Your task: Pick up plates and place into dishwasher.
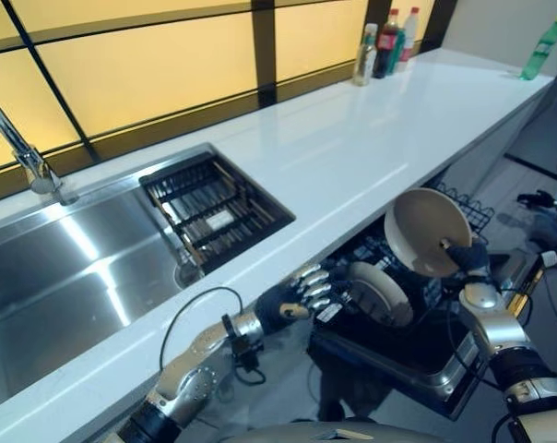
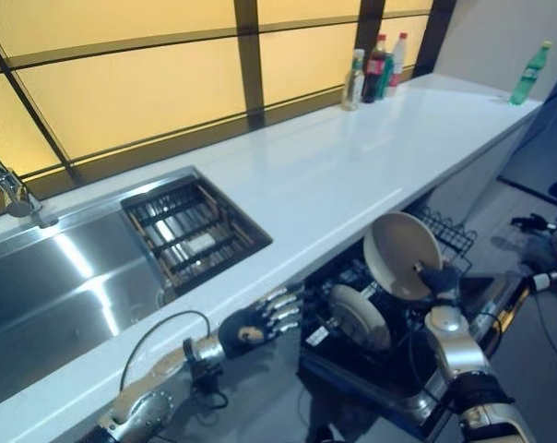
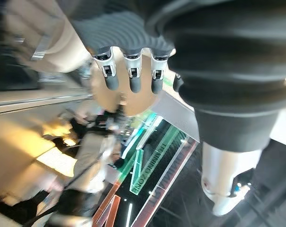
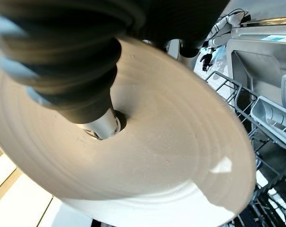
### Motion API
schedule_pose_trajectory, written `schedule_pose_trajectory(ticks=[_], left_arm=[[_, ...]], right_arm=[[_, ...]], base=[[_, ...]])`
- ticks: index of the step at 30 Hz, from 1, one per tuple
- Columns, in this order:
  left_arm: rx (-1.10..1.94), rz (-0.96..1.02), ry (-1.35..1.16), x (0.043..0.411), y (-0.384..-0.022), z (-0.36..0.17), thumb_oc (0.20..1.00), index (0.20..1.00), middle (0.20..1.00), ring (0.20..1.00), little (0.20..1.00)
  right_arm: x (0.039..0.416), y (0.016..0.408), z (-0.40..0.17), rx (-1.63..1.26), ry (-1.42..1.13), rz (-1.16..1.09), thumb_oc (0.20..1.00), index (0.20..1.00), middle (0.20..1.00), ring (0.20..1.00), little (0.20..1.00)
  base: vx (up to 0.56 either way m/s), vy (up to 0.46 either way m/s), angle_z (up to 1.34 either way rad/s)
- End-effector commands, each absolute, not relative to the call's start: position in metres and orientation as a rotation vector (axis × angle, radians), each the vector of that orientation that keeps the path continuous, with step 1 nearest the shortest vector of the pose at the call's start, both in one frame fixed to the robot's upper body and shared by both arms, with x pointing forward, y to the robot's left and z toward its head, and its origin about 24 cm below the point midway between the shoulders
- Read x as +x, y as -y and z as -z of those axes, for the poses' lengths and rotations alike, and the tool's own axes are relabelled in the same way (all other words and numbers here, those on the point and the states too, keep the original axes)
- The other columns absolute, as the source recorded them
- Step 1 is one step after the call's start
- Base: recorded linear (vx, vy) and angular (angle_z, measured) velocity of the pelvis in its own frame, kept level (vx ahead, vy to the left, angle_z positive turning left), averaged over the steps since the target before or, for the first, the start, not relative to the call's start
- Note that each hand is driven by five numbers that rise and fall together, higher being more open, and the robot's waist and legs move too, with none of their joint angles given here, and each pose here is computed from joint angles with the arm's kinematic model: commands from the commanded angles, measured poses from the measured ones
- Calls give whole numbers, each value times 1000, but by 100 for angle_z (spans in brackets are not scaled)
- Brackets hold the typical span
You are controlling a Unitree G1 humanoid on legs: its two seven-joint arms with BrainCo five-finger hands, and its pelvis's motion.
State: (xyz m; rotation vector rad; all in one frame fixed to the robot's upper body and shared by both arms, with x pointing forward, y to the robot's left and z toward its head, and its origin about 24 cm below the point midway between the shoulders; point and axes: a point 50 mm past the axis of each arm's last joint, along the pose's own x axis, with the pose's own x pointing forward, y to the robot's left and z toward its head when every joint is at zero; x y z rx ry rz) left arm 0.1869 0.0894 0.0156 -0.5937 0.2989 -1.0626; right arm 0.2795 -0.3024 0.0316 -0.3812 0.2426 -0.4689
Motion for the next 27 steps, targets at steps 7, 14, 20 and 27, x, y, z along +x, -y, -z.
schedule_pose_trajectory(ticks=[7,14,20,27], left_arm=[[-587,1074,-463,164,-88,30,1000,1000,1000,1000,1000],[-457,957,-592,146,-117,63,1000,1000,1000,1000,1000],[-230,776,-809,123,-162,100,1000,1000,1000,1000,1000],[-62,659,-970,83,-195,129,1000,1000,1000,1000,1000]], right_arm=[[319,313,-94,-378,-43,563,200,200,200,200,200],[314,335,-103,-443,-43,641,200,200,200,200,200],[304,364,-110,-575,-93,712,200,200,200,200,200],[302,377,-132,-794,-43,713,200,200,200,200,200]], base=[[48,-42,-3],[66,-20,0],[55,-56,2],[21,-22,12]])
